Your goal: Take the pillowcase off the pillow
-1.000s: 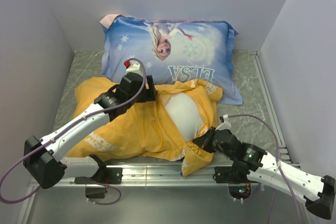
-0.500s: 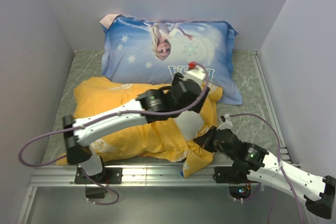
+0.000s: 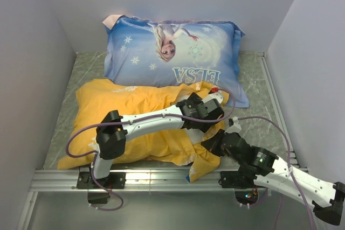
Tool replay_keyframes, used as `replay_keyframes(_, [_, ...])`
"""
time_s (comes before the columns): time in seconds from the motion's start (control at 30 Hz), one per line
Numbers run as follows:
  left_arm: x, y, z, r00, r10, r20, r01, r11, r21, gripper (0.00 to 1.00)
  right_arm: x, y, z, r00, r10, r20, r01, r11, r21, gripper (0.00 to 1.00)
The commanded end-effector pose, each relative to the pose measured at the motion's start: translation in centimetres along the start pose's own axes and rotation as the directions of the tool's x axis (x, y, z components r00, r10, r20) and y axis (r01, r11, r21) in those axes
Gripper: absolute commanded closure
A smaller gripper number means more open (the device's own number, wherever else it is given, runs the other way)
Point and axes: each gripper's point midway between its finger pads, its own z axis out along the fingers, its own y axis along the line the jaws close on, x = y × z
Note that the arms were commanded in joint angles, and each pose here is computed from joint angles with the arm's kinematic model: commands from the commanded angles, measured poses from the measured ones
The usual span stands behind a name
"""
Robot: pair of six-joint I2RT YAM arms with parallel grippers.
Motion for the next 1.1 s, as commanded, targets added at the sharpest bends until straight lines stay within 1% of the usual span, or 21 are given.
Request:
replay_keyframes(0.0, [5.0, 0.3, 3.1, 0.988, 0.021, -0.151, -0.019, 1.0, 0.016, 0.07, -1.3, -0.8, -0.6, 0.998, -0.027, 0.055, 0.024, 0.998, 0.053, 1.0])
replay_keyframes(0.03, [5.2, 0.6, 3.5, 0.988, 0.006, -0.151, -0.003, 1.0, 0.023, 0.19, -1.4, -0.8, -0.7, 0.998, -0.03, 0.057, 0.027, 0.998, 0.054, 1.0])
replay_keyframes(0.07, [5.2, 1.3, 3.9, 0.988, -0.019, -0.151, 0.022, 1.0, 0.017, 0.39, -1.4, -0.7, -0.7, 0.998, -0.027, 0.06, 0.024, 0.999, 0.049, 1.0])
replay_keyframes(0.1, [4.9, 1.5, 3.9, 0.99, -0.036, -0.137, 0.04, 0.999, 0.023, 0.77, -1.5, -0.6, -0.7, 0.998, -0.028, 0.063, 0.025, 0.999, 0.047, 0.99])
replay_keyframes(0.13, [4.5, 1.8, 3.8, 0.991, -0.056, -0.124, 0.058, 0.998, 0.018, 0.95, -1.6, -0.5, -0.7, 0.997, -0.029, 0.067, 0.026, 0.999, 0.044, 0.93])
replay_keyframes(0.17, [4.0, 2.3, 3.7, 0.991, -0.077, -0.11, 0.078, 0.997, 0.006, 0.99, -1.9, -0.1, -0.9, 0.997, -0.029, 0.073, 0.027, 0.999, 0.034, 0.87])
replay_keyframes(0.2, [2.8, 2.5, 3.1, 0.992, -0.098, -0.073, 0.1, 0.995, 0.02, 1.0, -2.1, 0.3, -1.1, 0.996, -0.046, 0.077, 0.044, 0.999, 0.023, 0.78])
replay_keyframes(0.23, [2.0, 3.0, 2.7, 0.991, -0.125, -0.052, 0.126, 0.992, 0.018, 1.0, -2.6, 1.2, -1.5, 0.995, -0.047, 0.09, 0.047, 0.999, -0.001, 0.62])
replay_keyframes(0.27, [0.9, 3.5, 2.2, 0.988, -0.155, -0.019, 0.156, 0.988, 0.012, 1.0, -3.0, 1.8, -1.7, 0.994, -0.059, 0.097, 0.061, 0.998, -0.015, 0.54])
replay_keyframes(0.3, [-0.5, 4.3, 1.2, 0.982, -0.19, 0.022, 0.19, 0.982, 0.014, 1.0, -3.3, 2.4, -2.0, 0.99, -0.096, 0.1, 0.099, 0.995, -0.026, 0.44])
replay_keyframes(0.33, [-1.5, 4.8, 0.7, 0.972, -0.228, 0.05, 0.228, 0.974, 0.012, 1.0, -4.0, 3.6, -2.8, 0.989, -0.101, 0.108, 0.107, 0.993, -0.05, 0.41])
replay_keyframes(0.43, [-5.3, 7.5, -2.3, 0.932, -0.319, 0.17, 0.321, 0.947, 0.015, 1.0, -4.6, 3.9, -3.6, 0.982, -0.157, 0.102, 0.159, 0.987, -0.015, 0.34])
replay_keyframes(0.5, [-7.6, 9.2, -4.4, 0.903, -0.356, 0.239, 0.363, 0.932, 0.016, 1.0, -5.3, 4.7, -4.7, 0.98, -0.152, 0.124, 0.159, 0.986, -0.046, 0.31])
replay_keyframes(0.53, [-8.1, 9.6, -5.0, 0.899, -0.357, 0.253, 0.364, 0.931, 0.021, 0.99, -5.7, 5.0, -5.2, 0.979, -0.149, 0.136, 0.158, 0.986, -0.06, 0.27])
replay_keyframes(0.63, [-9.4, 11.2, -6.3, 0.881, -0.377, 0.285, 0.39, 0.921, 0.013, 0.99, -7.1, 6.0, -7.1, 0.973, -0.135, 0.185, 0.156, 0.982, -0.102, 0.22])
replay_keyframes(0.7, [-10.2, 11.7, -7.5, 0.867, -0.39, 0.31, 0.399, 0.916, 0.036, 1.0, -7.6, 6.3, -7.7, 0.965, -0.17, 0.198, 0.193, 0.976, -0.1, 0.19])
replay_keyframes(0.83, [-11.5, 12.3, -9.7, 0.831, -0.429, 0.354, 0.43, 0.899, 0.081, 0.99, -7.3, 7.0, -7.1, 0.962, -0.218, 0.164, 0.233, 0.969, -0.082, 0.2])
replay_keyframes(0.9, [-12.1, 12.9, -10.9, 0.818, -0.438, 0.373, 0.439, 0.894, 0.086, 0.99, -6.7, 7.1, -6.6, 0.965, -0.214, 0.15, 0.23, 0.968, -0.1, 0.23])
replay_keyframes(1.07, [-13.8, 14.2, -13.5, 0.784, -0.453, 0.424, 0.453, 0.885, 0.107, 1.0, -6.5, 7.0, -6.5, 0.967, -0.197, 0.161, 0.219, 0.966, -0.133, 0.24])
